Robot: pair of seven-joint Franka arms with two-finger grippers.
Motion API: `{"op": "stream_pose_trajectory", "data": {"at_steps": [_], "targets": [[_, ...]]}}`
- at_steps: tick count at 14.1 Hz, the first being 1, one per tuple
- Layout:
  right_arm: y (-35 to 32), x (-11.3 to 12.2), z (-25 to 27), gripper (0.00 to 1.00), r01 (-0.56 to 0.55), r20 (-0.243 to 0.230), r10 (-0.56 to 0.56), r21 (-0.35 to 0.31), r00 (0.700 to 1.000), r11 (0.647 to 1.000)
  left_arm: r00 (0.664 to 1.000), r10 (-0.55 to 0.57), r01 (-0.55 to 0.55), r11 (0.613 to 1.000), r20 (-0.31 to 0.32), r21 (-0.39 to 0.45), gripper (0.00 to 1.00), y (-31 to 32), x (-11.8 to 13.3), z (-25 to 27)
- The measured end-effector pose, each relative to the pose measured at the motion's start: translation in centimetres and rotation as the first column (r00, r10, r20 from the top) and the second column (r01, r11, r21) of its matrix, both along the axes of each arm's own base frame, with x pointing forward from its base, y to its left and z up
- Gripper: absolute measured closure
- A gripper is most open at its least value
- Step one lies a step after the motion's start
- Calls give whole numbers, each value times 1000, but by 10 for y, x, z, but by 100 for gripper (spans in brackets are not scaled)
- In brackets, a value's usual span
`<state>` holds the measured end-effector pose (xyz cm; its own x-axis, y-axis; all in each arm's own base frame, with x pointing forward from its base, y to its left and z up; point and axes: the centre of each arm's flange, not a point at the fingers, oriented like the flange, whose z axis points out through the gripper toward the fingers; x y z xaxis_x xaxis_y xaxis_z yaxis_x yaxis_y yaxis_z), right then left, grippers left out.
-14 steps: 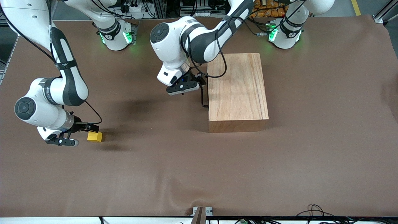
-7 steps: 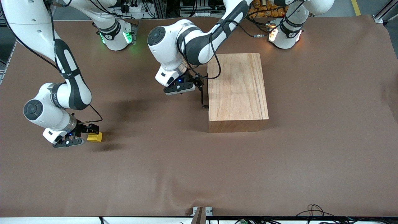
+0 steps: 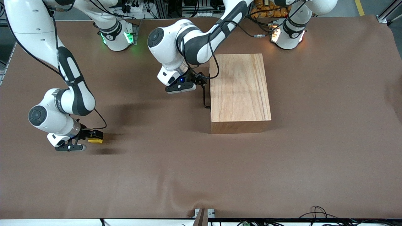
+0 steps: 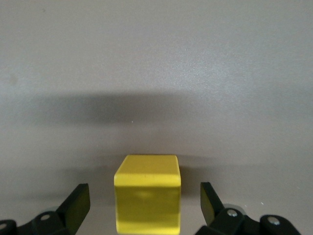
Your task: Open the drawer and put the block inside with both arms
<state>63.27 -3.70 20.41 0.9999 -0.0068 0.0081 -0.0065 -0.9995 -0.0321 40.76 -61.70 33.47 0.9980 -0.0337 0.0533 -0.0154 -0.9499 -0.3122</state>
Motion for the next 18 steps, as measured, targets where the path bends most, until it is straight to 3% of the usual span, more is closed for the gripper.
{"op": "stream_pose_trajectory", "data": {"at_steps": [6,8,10,11,16,18], "targets": [[1,2,-9,0,9,-8,-8,1,1000,1000,999,-34,34,999,-19,18,0,0,0,-13],[1,1,-10,16,9,-14,-9,1,1000,1000,999,-34,34,999,-22,24,0,0,0,-18],[1,-1,-12,39,9,-26,-9,2,1000,1000,999,-33,34,999,-27,32,0,1,0,-25],[1,-2,-12,44,9,-28,-9,3,1000,1000,999,-33,34,999,-28,36,0,1,0,-28],[3,-6,-2,44,6,-71,-5,12,997,1000,999,-32,34,998,-37,46,0,1,0,-39],[5,-5,25,44,2,-65,-1,19,998,1000,999,-33,35,998,-39,45,0,0,0,-43]]}}
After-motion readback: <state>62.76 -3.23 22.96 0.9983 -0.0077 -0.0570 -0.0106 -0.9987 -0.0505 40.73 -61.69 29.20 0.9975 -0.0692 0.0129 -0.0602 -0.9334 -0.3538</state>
